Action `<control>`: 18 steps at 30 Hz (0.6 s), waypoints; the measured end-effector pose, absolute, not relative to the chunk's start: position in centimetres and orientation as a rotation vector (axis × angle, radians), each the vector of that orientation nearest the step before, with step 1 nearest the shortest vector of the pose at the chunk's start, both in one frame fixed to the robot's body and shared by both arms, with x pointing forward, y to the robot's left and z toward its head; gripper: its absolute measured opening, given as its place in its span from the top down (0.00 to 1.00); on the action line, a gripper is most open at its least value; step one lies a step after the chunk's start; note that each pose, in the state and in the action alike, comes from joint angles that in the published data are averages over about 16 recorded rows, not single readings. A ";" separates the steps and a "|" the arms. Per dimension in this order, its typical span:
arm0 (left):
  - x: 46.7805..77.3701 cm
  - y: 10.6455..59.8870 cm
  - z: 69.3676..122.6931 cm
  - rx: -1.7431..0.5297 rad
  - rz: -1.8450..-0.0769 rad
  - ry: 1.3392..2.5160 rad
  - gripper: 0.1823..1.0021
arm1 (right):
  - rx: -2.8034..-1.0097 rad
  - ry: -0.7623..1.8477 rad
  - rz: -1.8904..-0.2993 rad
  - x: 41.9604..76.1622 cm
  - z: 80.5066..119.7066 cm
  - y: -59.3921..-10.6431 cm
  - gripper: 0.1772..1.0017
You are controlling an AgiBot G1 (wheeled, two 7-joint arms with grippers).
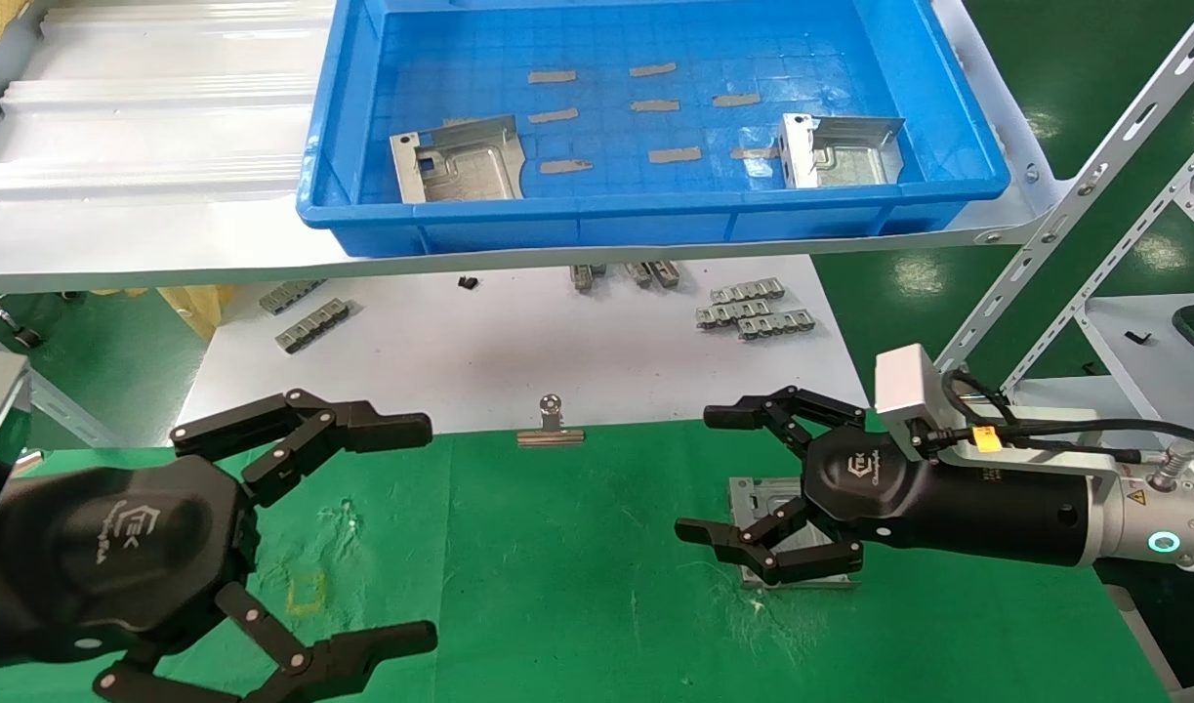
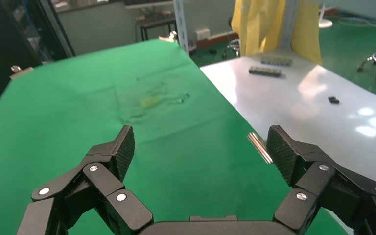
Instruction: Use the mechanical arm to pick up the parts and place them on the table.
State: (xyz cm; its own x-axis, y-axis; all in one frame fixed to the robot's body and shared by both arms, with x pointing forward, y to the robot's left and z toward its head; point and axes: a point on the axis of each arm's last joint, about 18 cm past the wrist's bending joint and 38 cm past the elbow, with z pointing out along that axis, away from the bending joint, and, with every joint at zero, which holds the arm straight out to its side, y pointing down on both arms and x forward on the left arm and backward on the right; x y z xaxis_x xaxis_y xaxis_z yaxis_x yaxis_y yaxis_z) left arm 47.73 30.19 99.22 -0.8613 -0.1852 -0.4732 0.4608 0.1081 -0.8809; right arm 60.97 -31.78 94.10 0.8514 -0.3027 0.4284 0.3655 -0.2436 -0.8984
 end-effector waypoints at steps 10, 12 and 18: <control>47.7 30.2 99.2 0.268 -1.804 1.920 0.00 | -1.648 -0.080 -0.590 58.9 95.0 -31.3 0.00; 47.7 30.2 99.2 0.268 -1.804 1.920 0.00 | -1.639 -0.087 -0.584 58.4 95.3 -31.2 0.00; 47.7 30.2 99.2 0.268 -1.804 1.920 0.00 | -1.614 -0.108 -0.571 56.9 96.0 -31.0 0.00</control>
